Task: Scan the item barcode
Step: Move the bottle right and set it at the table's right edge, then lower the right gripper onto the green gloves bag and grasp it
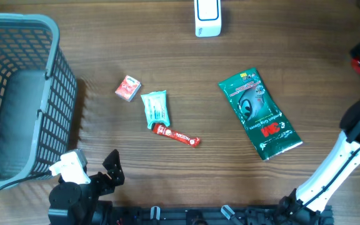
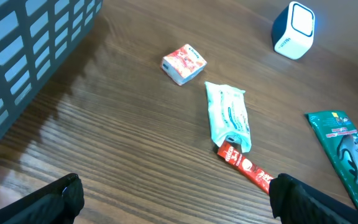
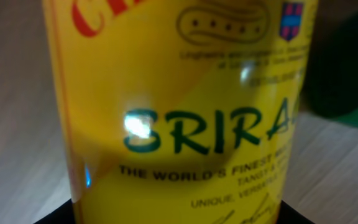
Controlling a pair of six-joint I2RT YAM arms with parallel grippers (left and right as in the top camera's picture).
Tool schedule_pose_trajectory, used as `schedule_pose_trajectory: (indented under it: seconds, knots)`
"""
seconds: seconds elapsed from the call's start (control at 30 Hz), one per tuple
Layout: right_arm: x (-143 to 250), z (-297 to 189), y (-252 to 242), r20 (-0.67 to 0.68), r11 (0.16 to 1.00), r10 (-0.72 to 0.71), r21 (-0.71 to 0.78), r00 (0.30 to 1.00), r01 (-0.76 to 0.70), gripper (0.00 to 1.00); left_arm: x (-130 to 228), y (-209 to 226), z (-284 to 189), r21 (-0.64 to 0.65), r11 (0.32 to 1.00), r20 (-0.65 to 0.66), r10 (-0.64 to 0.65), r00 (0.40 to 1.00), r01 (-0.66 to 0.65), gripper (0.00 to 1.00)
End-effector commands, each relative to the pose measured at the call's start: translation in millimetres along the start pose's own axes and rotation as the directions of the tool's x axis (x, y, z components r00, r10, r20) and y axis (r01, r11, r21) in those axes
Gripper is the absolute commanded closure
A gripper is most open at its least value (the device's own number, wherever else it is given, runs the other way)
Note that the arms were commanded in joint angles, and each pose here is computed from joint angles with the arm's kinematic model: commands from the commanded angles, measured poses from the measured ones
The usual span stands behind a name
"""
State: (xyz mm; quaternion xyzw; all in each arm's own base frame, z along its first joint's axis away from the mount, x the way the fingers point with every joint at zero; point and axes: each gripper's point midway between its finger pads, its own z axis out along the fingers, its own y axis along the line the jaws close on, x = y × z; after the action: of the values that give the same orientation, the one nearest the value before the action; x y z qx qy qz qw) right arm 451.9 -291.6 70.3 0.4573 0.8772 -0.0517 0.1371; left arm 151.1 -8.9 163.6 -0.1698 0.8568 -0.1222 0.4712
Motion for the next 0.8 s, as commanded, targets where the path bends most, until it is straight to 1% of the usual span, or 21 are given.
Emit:
schedule_pose_trajectory:
  seconds: [0.0, 0.07, 0.13, 0.17, 0.2, 0.23, 0.27, 0.3, 0.37, 0.4, 0.5, 0.57, 0.63, 0.67, 0.73, 0.77]
  knots:
    - [5, 23, -24, -0.038, 0.999, 0.023, 0.049, 0.999, -0.021, 0.44, 0, 0, 0, -0.002, 1.0, 0.0, 0.016, 1.0, -0.016, 0.0]
    - [2, 25, -30, -0.035, 0.998, 0.036, 0.052, 0.999, -0.034, 0.39, 0, 0, 0, -0.002, 1.0, 0.0, 0.016, 1.0, -0.016, 0.0]
    - [-1, 26, -31, -0.025, 0.998, 0.043, 0.049, 0.999, -0.042, 0.28, 0, 0, 0, -0.002, 1.0, 0.0, 0.016, 1.0, -0.016, 0.0]
    - [-1, 25, -30, -0.023, 0.998, 0.046, 0.048, 0.999, -0.045, 0.25, 0, 0, 0, -0.002, 1.0, 0.0, 0.016, 1.0, -0.016, 0.0]
    - [-3, 23, -30, -0.02, 0.998, 0.046, 0.046, 0.999, -0.045, 0.16, 0, 0, 0, -0.002, 1.0, 0.0, 0.016, 1.0, -0.016, 0.0]
    - [-4, 19, -30, -0.018, 0.998, 0.045, 0.046, 0.999, -0.045, 0.02, 0, 0, 0, -0.002, 1.0, 0.0, 0.016, 1.0, -0.016, 0.0]
    - [-6, 11, -30, -0.013, 0.998, 0.047, 0.044, 0.999, -0.047, 0.0, 0, 0, 0, -0.002, 1.0, 0.0, 0.016, 1.0, -0.016, 0.0]
    - [-9, 2, -29, -0.001, 0.998, 0.054, 0.039, 0.999, -0.054, 0.0, 0, 0, 0, -0.002, 1.0, 0.0, 0.016, 1.0, -0.016, 0.0]
    - [-17, -27, -28, 0.037, 0.992, 0.122, 0.019, 0.992, -0.123, 0.0, 0, 0, 0, -0.002, 1.0, 0.0, 0.016, 1.0, -0.016, 0.0]
    - [-22, -50, -25, 0.06, 0.987, 0.158, -0.017, 0.986, -0.158, 0.01, 0, 0, 0, -0.002, 1.0, 0.0, 0.016, 1.0, -0.016, 0.0]
    - [-26, -138, -3, 0.115, 0.958, 0.213, -0.221, 0.97, -0.184, 0.0, 0, 0, 0, -0.002, 1.0, 0.0, 0.016, 1.0, -0.016, 0.0]
    - [-16, -196, 11, 0.134, 0.927, 0.212, -0.341, 0.968, -0.156, 0.0, 0, 0, 0, -0.002, 1.0, 0.0, 0.016, 1.0, -0.016, 0.0]
    - [5, -253, 21, 0.168, 0.903, 0.187, -0.417, 0.968, -0.102, 0.0, 0, 0, 0, -0.002, 1.0, 0.0, 0.016, 1.0, -0.016, 0.0]
    - [20, -284, 30, 0.211, 0.897, 0.141, -0.44, 0.967, -0.035, 0.0, 0, 0, 0, -0.002, 1.0, 0.0, 0.016, 1.0, -0.016, 0.0]
    - [56, -328, 55, 0.294, 0.874, -0.007, -0.463, 0.956, 0.148, 0.0, 0, 0, 0, -0.002, 1.0, 0.0, 0.016, 1.0, -0.016, 0.0]
    - [75, -342, 68, 0.326, 0.851, -0.088, -0.466, 0.941, 0.241, 0.0, 0, 0, 0, -0.002, 1.0, 0.0, 0.016, 1.0, -0.016, 0.0]
